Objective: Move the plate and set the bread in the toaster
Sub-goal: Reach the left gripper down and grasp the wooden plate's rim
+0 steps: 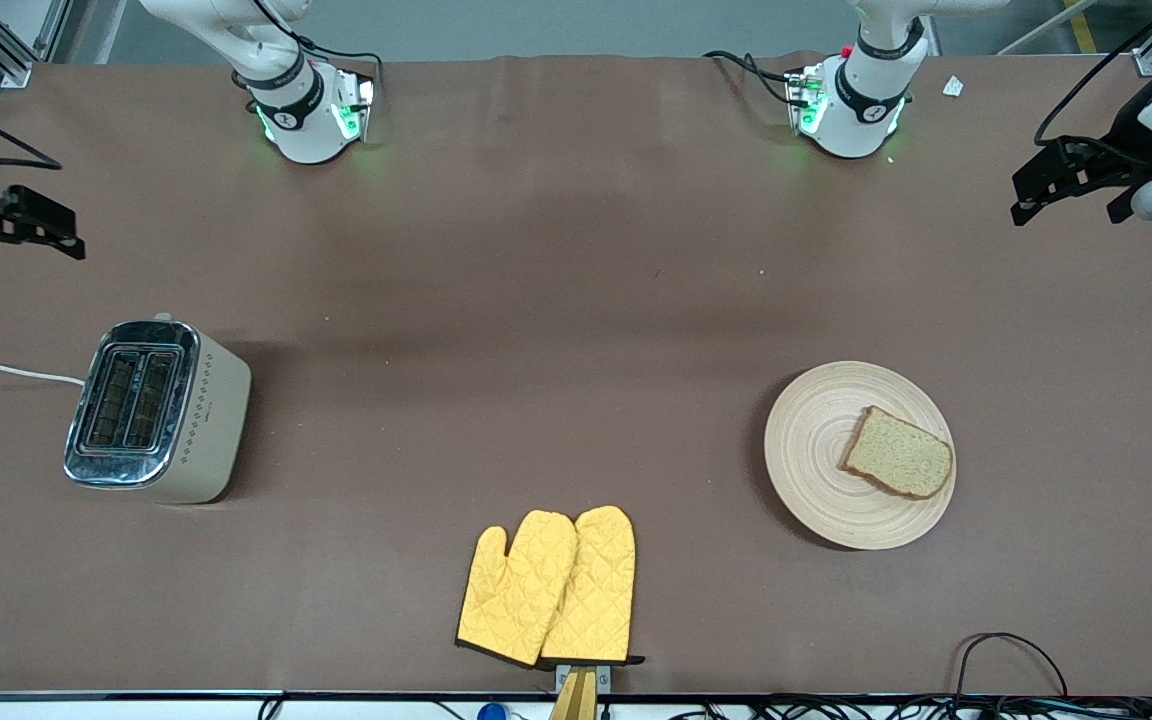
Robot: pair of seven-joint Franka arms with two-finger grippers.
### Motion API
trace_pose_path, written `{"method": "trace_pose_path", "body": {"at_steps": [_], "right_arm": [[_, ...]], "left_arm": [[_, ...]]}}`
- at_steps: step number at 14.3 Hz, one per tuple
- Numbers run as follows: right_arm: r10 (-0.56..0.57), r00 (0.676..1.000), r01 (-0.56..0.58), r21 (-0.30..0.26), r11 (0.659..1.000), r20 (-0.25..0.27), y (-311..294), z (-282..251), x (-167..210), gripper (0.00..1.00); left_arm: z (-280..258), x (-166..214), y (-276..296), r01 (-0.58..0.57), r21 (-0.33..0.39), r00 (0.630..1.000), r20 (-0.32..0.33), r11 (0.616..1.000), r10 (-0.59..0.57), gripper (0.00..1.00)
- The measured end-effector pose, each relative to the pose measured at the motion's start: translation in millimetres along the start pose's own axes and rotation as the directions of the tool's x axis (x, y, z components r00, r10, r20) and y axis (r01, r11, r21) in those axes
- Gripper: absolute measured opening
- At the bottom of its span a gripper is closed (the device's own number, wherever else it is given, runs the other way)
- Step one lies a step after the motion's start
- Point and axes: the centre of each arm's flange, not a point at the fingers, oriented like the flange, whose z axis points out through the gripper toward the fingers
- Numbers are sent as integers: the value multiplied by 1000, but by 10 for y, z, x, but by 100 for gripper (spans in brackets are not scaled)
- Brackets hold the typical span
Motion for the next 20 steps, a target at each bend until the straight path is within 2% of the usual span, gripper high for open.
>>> {"method": "trace_pose_path", "body": {"at_steps": [2,5,8,10,14,18,20], "right_arm": [[25,1000,-25,18,1000,-15,204,-68,-109,100],[13,1000,-13,23,1000,-24,109,-117,-122,100],[10,1000,-9,22,1000,-24,85,-117,-116,100],[11,1000,-10,23,1000,-23,90,-115,-119,100],[6,1000,-6,38,999,3,62,-79,-135,100],[3,1000,-4,46,999,15,46,-67,-146,100],[4,1000,-5,48,999,25,50,-57,-158,100]], "left_arm": [[-1,1,-4,1,0,1000,0,1000,-1,100],[4,76,-34,6,-2,1000,-2,1000,-6,100],[310,360,-258,40,-14,998,43,999,-40,100],[746,664,-575,65,-111,996,73,992,-57,100],[1820,1159,-1252,89,-305,993,104,948,-60,100],[2667,1389,-1747,114,-396,993,84,911,-88,100],[3095,1416,-1955,162,-459,986,107,874,-126,98]]}}
